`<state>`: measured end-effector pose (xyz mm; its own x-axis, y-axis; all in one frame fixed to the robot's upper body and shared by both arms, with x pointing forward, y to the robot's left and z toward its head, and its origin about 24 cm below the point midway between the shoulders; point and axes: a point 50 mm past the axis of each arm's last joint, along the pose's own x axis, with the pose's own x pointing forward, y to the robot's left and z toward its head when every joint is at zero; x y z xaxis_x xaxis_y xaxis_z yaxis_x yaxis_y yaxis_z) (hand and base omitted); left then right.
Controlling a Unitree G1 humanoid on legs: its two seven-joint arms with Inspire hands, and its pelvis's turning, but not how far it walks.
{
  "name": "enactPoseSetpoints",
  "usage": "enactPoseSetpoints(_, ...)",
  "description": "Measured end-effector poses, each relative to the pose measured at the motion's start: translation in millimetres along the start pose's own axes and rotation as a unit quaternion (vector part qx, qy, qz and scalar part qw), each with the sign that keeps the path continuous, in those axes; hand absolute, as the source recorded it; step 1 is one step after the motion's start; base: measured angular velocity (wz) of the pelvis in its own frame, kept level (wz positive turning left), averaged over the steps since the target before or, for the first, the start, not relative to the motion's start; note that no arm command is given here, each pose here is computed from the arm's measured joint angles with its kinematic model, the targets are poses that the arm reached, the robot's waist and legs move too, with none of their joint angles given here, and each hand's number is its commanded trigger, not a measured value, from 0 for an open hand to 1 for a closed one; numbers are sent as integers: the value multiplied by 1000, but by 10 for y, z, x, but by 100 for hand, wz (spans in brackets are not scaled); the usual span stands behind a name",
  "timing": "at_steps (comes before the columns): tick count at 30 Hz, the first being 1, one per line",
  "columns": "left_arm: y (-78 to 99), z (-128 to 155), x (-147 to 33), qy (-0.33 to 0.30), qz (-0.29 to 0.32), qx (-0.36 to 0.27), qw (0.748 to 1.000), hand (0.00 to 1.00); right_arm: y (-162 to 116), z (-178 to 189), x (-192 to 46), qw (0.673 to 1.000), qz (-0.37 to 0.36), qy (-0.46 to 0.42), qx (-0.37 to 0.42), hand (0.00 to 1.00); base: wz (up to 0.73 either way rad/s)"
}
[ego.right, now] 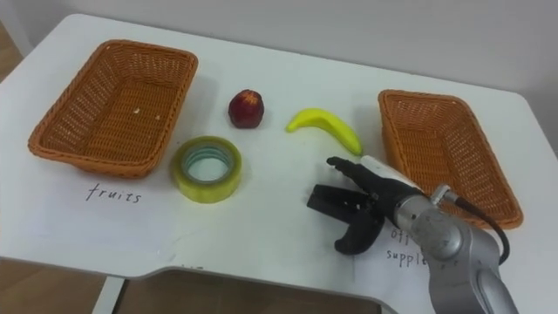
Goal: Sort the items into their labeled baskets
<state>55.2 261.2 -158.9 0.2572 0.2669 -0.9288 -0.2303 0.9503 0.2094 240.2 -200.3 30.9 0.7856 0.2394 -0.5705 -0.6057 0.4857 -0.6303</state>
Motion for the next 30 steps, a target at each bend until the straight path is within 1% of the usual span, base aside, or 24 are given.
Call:
enactPoseSetpoints(5, -4, -10, 0, 6, -1, 0, 1000, 0, 23, 13, 8, 1000, 8, -2, -2, 0, 0)
enactPoseSetpoints(6, -1, -12, 0, 8, -1, 0, 1000, 0, 23, 13, 8, 1000, 8, -2, -2, 16, 0)
enactPoseSetpoints(7, -3, -8, 1, 7, -1, 1, 1000, 0, 23, 13, 8, 1000, 8, -2, -2, 69, 0)
enactPoseSetpoints(8, -4, -5, 1, 7, -1, 1, 1000, 0, 24, 15, 8, 1000, 8, -2, -2, 96, 0)
enactPoseSetpoints(9, -5, -3, 1, 7, -1, 1, 1000, 0, 25, 16, 9, 1000, 9, -3, -2, 100, 0)
enactPoseSetpoints(12, -4, 7, 2, 6, -2, 9, 1000, 0, 37, 26, 15, 1000, 9, -4, -5, 100, 0)
enactPoseSetpoints(19, -21, 57, 6, -2, -6, 21, 1000, 0, -60, 44, 79, 1000, -13, -3, -6, 100, 0)
enactPoseSetpoints(30, -21, 79, 7, -6, -6, 27, 1000, 0, -13, 45, 108, 1000, -1, -10, 11, 100, 0)
